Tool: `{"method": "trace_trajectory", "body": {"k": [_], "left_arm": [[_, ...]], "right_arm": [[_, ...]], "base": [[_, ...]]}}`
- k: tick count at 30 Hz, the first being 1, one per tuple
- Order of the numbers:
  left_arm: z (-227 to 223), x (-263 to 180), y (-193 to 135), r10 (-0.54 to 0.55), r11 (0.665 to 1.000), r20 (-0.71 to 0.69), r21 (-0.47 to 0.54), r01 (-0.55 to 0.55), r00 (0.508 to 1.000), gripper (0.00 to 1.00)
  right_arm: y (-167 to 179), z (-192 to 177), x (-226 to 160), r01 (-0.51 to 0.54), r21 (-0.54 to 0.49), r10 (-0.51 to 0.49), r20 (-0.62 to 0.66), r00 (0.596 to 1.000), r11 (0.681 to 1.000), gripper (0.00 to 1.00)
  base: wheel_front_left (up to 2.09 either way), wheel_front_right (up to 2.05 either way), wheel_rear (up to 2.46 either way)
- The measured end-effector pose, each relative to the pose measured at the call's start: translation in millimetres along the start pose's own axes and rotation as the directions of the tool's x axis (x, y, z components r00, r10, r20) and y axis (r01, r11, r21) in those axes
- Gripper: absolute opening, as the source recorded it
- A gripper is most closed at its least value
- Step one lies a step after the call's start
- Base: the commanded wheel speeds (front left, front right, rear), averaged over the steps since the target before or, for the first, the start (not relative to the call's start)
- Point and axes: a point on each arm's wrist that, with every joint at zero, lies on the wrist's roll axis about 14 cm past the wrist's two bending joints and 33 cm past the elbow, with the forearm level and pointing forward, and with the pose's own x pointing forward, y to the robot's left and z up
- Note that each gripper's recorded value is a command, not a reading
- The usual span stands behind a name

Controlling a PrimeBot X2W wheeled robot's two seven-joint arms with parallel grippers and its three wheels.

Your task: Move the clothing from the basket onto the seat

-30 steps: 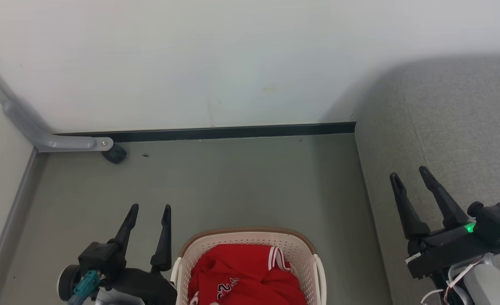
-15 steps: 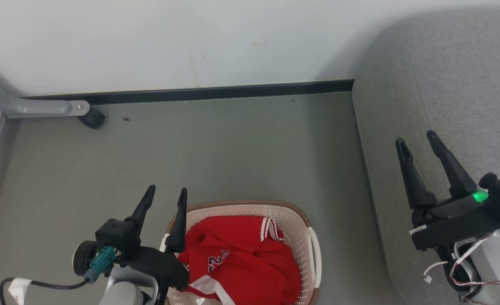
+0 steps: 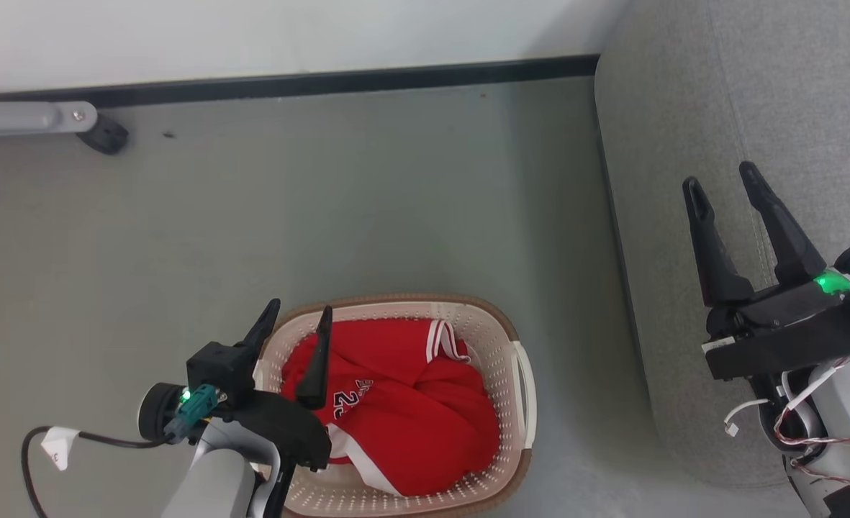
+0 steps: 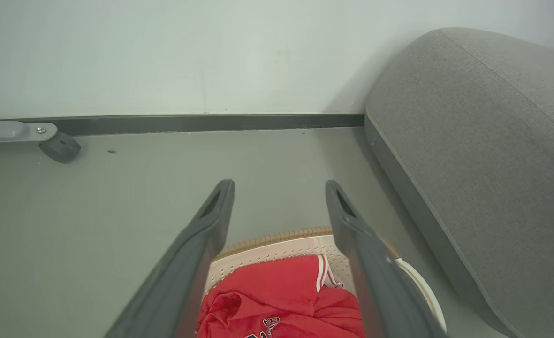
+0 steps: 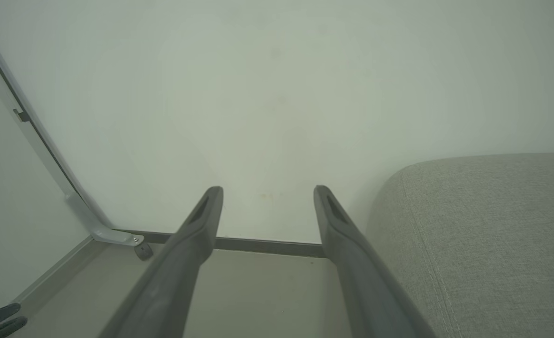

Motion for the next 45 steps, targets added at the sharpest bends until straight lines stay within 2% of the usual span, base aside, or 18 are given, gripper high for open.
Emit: {"method": "trace_trajectory", "body": {"k": [14, 28, 39, 45], "left_arm": [[-58, 33, 3, -0.020, 1.000, -0.155, -0.023, 0.016, 0.988, 1.00], [-122, 62, -1, -0.068, 0.997, -0.320, -0.050, 0.055, 0.945, 1.00], [-183, 71, -2, -0.090, 0.993, -0.461, -0.105, 0.046, 0.883, 1.00], [-217, 65, -8, -0.117, 0.991, -0.546, -0.124, 0.058, 0.830, 1.00]], "right_arm": [[-17, -19, 23, 0.007, -0.014, -0.007, -0.015, 1.000, 1.000, 1.00], [-31, -40, 50, 0.002, -0.021, -0.002, -0.011, 1.000, 1.000, 1.00], [-38, -68, 66, -0.001, -0.018, 0.000, -0.038, 0.999, 1.000, 1.00], [-41, -78, 70, -0.006, -0.023, 0.005, -0.049, 0.999, 1.000, 1.00]], "base": [[0.00, 0.00, 0.00], [0.00, 0.00, 0.00], [0.00, 0.00, 0.00], [0.00, 0.00, 0.00]]}}
